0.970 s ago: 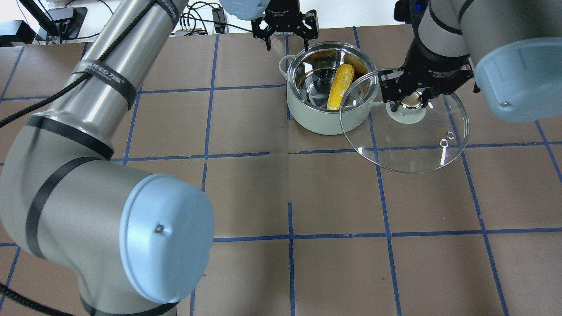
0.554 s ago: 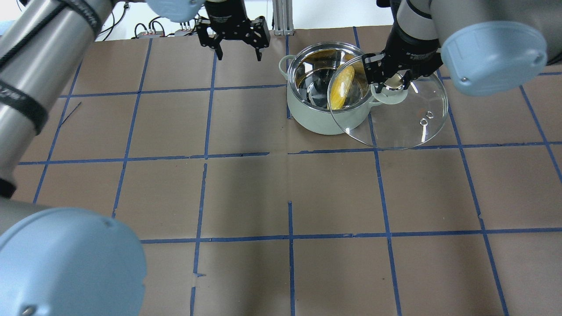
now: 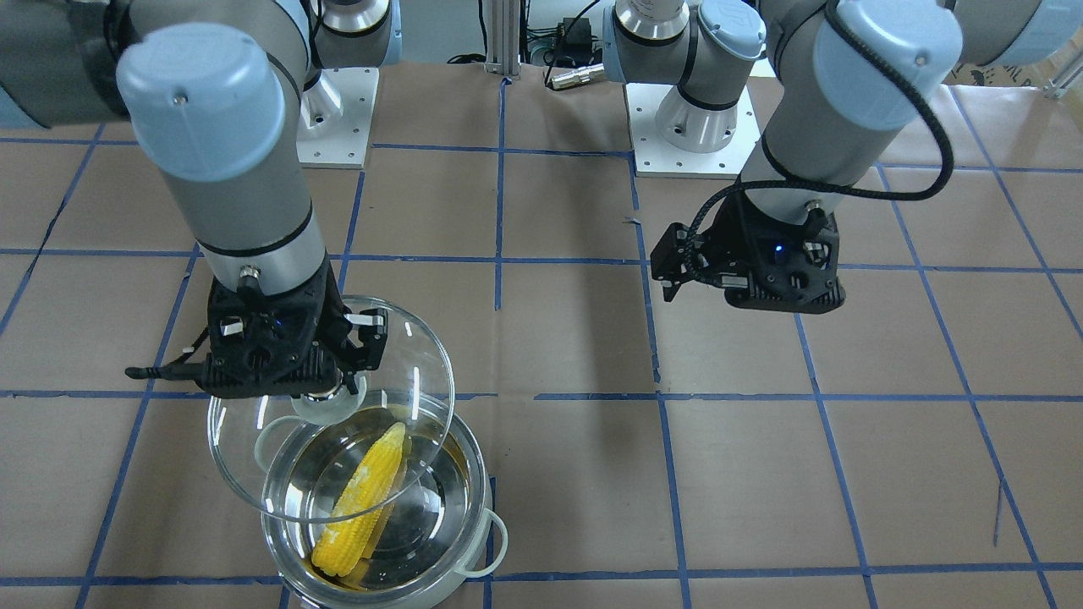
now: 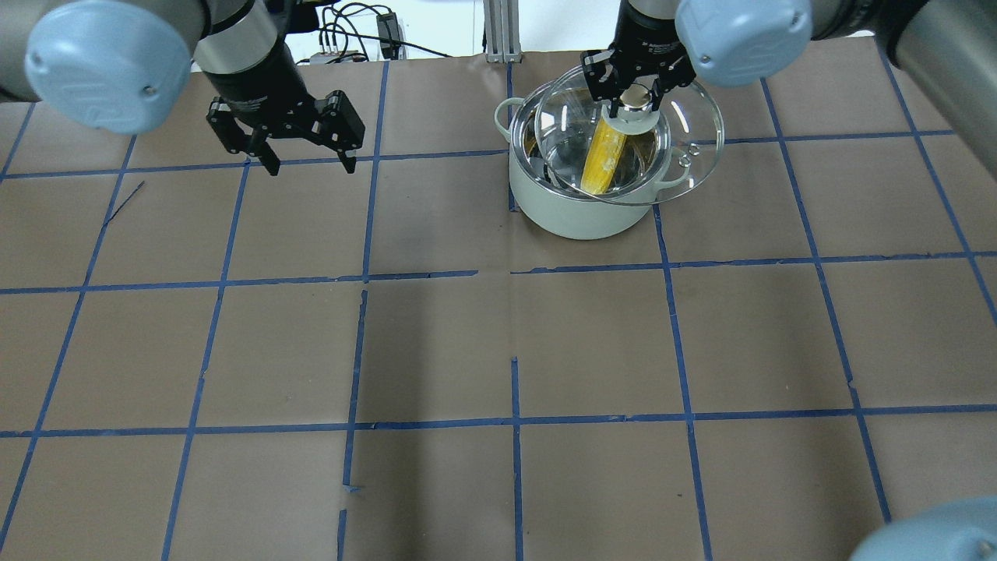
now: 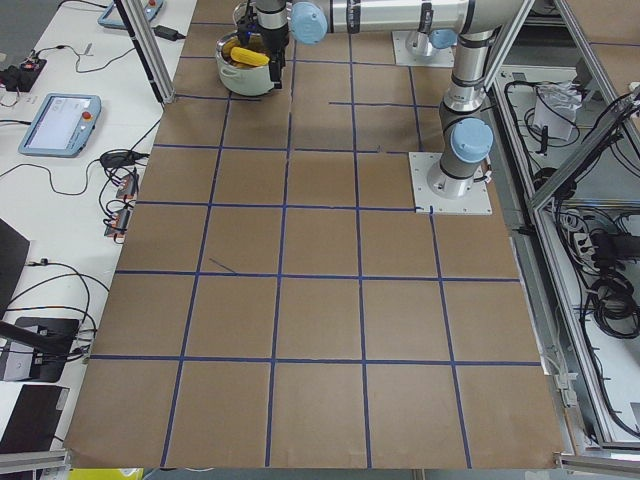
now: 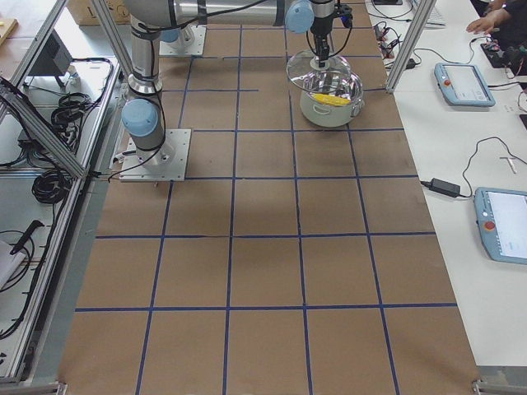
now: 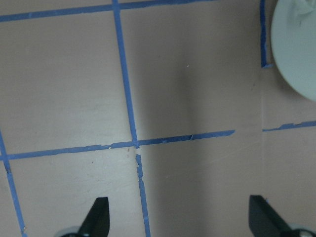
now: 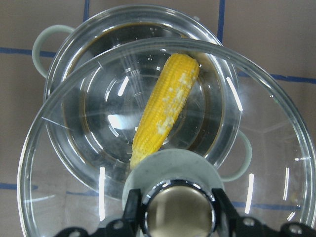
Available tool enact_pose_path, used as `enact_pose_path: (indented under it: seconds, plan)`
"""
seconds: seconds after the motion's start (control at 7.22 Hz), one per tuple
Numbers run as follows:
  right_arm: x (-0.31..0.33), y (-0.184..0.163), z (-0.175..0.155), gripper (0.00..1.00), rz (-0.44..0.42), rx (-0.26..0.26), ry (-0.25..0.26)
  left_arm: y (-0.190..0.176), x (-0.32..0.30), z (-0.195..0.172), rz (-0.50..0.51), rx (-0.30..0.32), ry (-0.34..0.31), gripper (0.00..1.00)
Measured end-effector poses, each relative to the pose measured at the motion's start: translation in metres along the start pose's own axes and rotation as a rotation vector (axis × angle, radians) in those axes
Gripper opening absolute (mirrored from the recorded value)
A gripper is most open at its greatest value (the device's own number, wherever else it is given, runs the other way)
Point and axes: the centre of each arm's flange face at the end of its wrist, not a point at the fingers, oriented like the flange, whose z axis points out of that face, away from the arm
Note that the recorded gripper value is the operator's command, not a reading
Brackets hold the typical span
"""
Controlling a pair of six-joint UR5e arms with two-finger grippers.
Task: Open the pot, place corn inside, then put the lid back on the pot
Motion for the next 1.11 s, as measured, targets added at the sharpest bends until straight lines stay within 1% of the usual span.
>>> enact_pose_path:
  seconds: [0.14, 0.28, 0.42, 0.55, 0.83, 1.11]
  plan:
    - [-0.005, -0.015, 0.016, 0.10, -0.002, 0.003, 0.005, 0.009, -0.010, -0.013, -0.011, 0.018, -0.048, 1.00]
    - [-0.007, -0.024, 0.027, 0.10, -0.003, 0.005, 0.013, 0.009, -0.015, -0.025, -0.015, 0.018, -0.098, 1.00]
    - [-0.010, -0.027, 0.036, 0.10, -0.008, 0.001, 0.023, 0.007, -0.016, -0.038, -0.019, 0.012, -0.109, 1.00]
    - [-0.017, -0.026, 0.042, 0.10, -0.019, -0.006, 0.032, 0.006, -0.014, -0.045, -0.019, 0.009, -0.094, 1.00]
    - [-0.033, -0.022, 0.050, 0.10, -0.048, -0.017, 0.058, 0.006, -0.014, -0.047, -0.017, 0.005, -0.068, 1.00]
    - [-0.038, -0.021, 0.058, 0.10, -0.059, -0.027, 0.068, 0.009, -0.017, -0.050, -0.024, 0.004, -0.065, 1.00]
